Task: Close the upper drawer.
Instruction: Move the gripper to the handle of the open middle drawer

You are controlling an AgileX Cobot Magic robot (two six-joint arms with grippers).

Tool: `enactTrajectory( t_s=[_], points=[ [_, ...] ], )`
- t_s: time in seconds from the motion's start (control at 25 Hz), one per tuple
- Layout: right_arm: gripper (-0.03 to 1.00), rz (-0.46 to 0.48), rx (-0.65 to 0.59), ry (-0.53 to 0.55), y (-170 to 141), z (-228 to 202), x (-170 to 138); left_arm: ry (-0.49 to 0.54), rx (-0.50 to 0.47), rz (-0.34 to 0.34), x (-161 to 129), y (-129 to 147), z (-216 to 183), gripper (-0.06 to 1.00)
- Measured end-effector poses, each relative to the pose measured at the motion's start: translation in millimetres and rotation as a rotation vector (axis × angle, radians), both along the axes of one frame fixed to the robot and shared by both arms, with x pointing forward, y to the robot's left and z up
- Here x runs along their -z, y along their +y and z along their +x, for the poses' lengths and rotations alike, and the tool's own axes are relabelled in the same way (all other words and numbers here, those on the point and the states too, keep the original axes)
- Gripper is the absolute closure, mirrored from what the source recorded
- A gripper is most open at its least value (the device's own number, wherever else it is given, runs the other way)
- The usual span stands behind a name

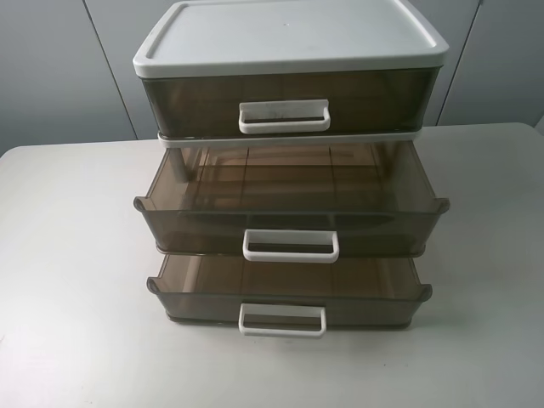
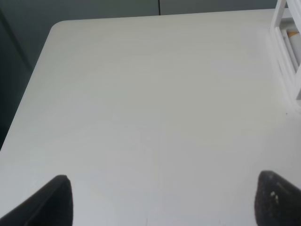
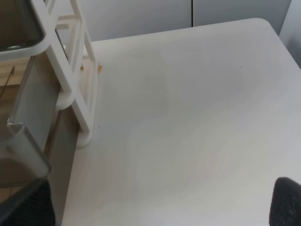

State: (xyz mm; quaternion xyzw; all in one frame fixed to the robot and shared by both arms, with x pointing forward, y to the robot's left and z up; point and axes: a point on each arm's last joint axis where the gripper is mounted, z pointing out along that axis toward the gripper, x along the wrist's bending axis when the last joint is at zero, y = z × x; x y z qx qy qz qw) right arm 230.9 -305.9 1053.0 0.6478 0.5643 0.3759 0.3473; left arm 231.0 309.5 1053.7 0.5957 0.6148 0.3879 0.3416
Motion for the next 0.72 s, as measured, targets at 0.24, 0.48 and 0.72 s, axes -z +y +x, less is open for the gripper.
enactTrajectory(
  t_s=[0.24, 0.48, 0.72],
  points=[
    [0.28, 0.000, 0.000, 0.000, 0.0, 0.0, 0.0, 0.000, 0.000, 0.000, 0.0, 0.0, 0.0, 0.20],
    [0.28, 0.000, 0.000, 0.000, 0.0, 0.0, 0.0, 0.000, 0.000, 0.000, 0.0, 0.0, 0.0, 0.20],
    [0.28, 0.000, 0.000, 0.000, 0.0, 0.0, 0.0, 0.000, 0.000, 0.000, 0.0, 0.0, 0.0, 0.20]
  ],
)
